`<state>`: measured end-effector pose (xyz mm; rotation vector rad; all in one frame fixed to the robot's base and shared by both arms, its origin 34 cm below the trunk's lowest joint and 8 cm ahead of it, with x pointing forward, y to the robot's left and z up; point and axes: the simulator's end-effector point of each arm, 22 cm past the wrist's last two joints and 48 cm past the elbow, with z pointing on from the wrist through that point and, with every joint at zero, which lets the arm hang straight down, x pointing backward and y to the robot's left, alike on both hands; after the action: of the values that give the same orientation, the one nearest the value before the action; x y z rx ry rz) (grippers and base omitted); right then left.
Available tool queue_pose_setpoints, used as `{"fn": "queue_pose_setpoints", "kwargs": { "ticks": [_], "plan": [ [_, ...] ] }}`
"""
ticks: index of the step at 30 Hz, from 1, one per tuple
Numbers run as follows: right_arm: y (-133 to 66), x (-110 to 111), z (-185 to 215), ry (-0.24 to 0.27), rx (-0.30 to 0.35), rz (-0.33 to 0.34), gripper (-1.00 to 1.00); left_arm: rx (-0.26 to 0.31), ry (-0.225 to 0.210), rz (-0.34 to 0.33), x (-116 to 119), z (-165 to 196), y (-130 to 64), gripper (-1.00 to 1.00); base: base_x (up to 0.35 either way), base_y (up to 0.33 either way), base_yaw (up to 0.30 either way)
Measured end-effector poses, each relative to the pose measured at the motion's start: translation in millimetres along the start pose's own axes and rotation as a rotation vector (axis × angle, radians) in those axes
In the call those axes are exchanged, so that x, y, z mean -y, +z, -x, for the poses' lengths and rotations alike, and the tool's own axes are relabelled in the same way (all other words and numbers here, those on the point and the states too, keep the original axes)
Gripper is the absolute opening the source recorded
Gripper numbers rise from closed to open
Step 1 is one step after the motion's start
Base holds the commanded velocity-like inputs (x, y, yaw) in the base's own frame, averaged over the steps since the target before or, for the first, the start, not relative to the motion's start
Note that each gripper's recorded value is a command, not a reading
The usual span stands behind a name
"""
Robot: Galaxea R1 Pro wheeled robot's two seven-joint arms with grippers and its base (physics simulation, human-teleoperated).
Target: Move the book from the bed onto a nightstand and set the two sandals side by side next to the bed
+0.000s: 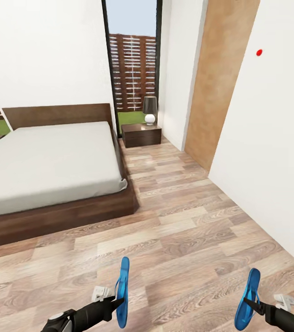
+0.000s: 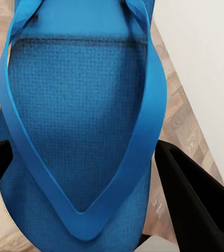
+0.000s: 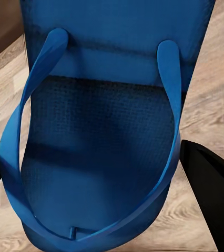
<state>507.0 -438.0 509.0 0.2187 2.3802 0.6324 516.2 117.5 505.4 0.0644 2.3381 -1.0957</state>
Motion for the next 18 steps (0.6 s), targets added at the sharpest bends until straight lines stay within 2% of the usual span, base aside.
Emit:
{"fn": "queue_pose_setpoints", "kwargs": {
  "ticks": [8, 15, 18],
  "plan": [
    [0.0, 0, 0, 0.0, 0.0, 0.0, -1.0, -0.002, -0.003, 0.001, -1, -2, -0.1, -1.0, 0.0, 0.0, -0.271],
    [1.9, -1, -4, 0.006, -0.003, -0.003, -1.0, -0.001, -0.004, 0.002, -1, -1, -0.2, -1.0, 0.0, 0.0, -0.032],
    [10.6, -4, -36, 0.042, -0.027, -0.025, -1.0, -0.001, -0.004, 0.016, -4, -2, -0.3, -1.0, 0.0, 0.0, -0.002]
  ]
}}
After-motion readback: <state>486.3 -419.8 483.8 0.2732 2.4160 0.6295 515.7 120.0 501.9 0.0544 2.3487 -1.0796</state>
